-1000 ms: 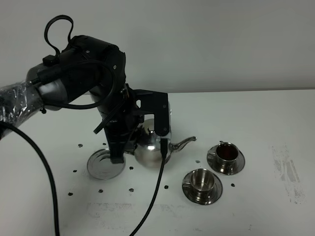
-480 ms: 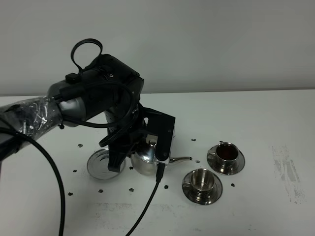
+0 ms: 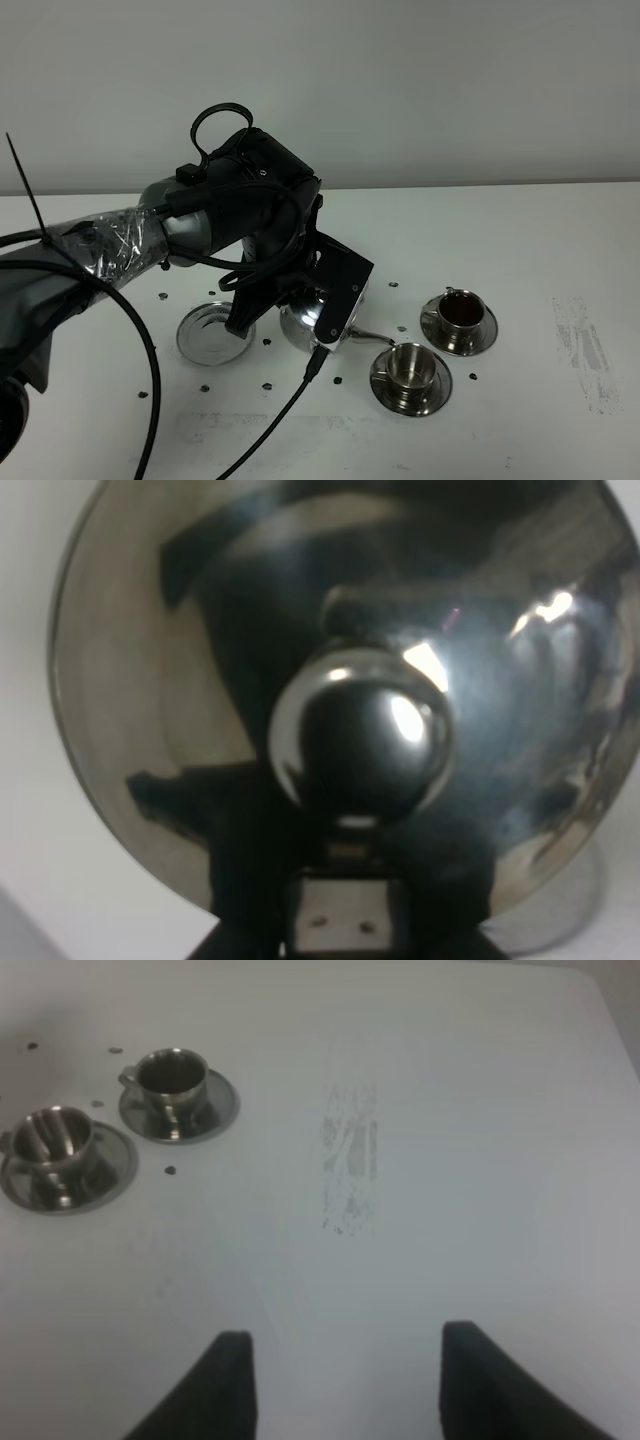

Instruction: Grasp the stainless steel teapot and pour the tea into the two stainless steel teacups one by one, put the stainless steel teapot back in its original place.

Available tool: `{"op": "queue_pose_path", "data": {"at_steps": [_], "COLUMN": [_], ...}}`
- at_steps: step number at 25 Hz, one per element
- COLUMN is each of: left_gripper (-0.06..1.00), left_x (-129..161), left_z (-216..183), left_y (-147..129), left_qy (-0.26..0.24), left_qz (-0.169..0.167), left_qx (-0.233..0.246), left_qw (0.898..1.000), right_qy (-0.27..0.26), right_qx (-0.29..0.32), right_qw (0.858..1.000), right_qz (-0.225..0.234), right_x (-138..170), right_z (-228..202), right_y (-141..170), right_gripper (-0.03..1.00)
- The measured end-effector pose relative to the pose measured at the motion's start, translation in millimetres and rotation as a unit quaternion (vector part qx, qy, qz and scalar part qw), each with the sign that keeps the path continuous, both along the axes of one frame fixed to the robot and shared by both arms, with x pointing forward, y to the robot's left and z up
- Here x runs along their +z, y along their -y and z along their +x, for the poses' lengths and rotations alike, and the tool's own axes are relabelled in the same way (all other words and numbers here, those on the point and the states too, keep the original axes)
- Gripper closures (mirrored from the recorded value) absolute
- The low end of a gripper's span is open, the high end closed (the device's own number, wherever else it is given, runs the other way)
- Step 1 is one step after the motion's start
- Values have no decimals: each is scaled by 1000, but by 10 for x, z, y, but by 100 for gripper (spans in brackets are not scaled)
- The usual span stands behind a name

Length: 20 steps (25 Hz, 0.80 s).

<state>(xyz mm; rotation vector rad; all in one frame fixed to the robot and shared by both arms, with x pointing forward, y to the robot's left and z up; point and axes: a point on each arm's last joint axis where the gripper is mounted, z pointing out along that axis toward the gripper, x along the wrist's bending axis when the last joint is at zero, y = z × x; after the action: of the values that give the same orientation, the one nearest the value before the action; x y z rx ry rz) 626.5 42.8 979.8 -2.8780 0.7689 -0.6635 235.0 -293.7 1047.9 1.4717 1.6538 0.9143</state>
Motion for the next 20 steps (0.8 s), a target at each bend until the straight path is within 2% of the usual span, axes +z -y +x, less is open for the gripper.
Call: {"op": "queue_pose_path", "data": {"at_steps": [11, 14, 20], "left_gripper": [69, 69, 69], "left_x": [36, 37, -47], "left_z": [57, 47, 31], "left_y": [70, 89, 132], "left_qy": [38, 44, 51], "left_qz": [-32, -22, 20], "left_qx": [-18, -26, -49], "left_qw": [999, 998, 997], "right_qy": [0, 0, 0], "right_qx": [0, 0, 0], "right_qw": [1000, 1000, 1000], "right_qz": [0, 0, 0], "right_x": [0, 0, 0], "right_z": [0, 0, 0], "right_y": [0, 0, 0], "right_gripper": [53, 53, 53]}}
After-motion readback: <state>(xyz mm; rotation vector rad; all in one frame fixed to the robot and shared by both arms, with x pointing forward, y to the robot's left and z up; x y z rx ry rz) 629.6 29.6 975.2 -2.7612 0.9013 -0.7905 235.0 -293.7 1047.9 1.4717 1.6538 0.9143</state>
